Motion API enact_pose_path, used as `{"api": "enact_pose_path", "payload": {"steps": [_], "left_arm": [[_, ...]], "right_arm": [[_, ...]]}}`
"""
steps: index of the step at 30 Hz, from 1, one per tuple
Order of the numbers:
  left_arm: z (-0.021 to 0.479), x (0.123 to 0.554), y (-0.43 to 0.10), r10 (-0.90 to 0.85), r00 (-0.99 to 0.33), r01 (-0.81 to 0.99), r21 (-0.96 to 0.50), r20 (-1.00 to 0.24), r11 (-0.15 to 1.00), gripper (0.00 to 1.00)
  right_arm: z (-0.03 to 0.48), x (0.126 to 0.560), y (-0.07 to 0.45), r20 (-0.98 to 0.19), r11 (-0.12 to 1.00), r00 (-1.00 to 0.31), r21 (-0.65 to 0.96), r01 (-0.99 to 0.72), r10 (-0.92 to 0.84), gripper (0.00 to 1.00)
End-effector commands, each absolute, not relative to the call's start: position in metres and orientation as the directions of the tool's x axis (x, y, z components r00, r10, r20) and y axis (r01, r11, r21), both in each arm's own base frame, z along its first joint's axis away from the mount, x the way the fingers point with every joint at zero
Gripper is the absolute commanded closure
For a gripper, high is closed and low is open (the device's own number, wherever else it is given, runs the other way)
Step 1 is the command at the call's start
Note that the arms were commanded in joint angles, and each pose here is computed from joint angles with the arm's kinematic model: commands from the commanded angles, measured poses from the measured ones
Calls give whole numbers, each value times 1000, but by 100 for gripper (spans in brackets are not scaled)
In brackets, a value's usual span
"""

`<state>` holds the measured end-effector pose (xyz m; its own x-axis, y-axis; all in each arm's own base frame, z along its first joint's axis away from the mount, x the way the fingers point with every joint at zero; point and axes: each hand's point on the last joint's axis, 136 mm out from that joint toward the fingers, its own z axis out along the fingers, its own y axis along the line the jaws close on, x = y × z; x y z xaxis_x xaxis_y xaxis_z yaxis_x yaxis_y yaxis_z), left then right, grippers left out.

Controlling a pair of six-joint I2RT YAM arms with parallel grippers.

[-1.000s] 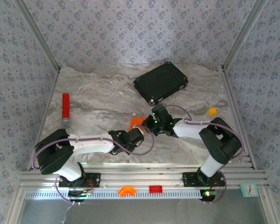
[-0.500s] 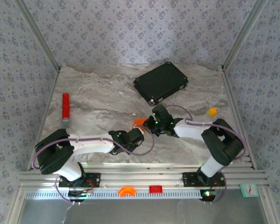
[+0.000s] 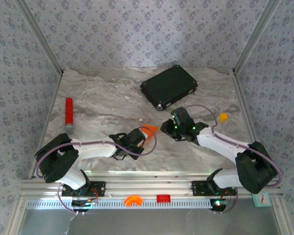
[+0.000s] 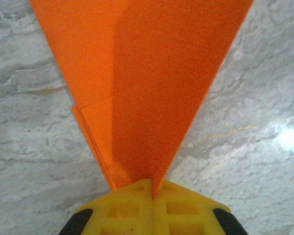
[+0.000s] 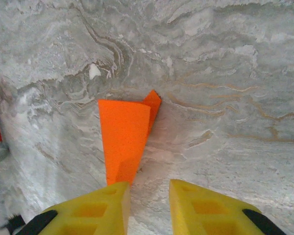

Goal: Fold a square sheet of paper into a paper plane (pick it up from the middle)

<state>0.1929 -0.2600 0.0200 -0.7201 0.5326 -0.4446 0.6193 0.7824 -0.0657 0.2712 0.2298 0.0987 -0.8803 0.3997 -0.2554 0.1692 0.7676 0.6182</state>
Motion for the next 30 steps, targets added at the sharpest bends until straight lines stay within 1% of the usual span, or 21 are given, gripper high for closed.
{"api": "enact_pose_path", "payload": {"steps": [1, 4, 5, 6, 9, 11, 18, 30], "left_arm": [[6, 174, -265, 495, -784, 598, -243, -375, 764, 93], [6, 172, -269, 472, -811, 576, -326, -346, 750, 93], [6, 172, -270, 463, -819, 567, -355, -338, 744, 93], [6, 173, -271, 451, -831, 552, -382, -325, 741, 93], [4, 175, -270, 415, -857, 513, -438, -304, 738, 93], [3, 177, -271, 391, -873, 486, -477, -290, 732, 93], [2, 178, -270, 347, -903, 429, -563, -252, 707, 94], [-4, 182, -263, 263, -944, 329, -626, -198, 707, 97]], "right_arm": [[95, 266, 237, -328, 807, -896, 589, 53, 299, 72], [92, 259, 257, -320, 802, -925, 597, -31, 202, 80], [90, 257, 264, -303, 791, -935, 610, -40, 186, 80], [88, 255, 272, -278, 770, -945, 636, -46, 173, 81], [80, 252, 293, -215, 706, -964, 707, -44, 156, 89], [79, 253, 302, -207, 676, -966, 736, -48, 156, 92], [70, 264, 323, -159, 609, -973, 793, -25, 167, 95], [51, 281, 323, -116, 603, -973, 797, 28, 199, 95]]}}
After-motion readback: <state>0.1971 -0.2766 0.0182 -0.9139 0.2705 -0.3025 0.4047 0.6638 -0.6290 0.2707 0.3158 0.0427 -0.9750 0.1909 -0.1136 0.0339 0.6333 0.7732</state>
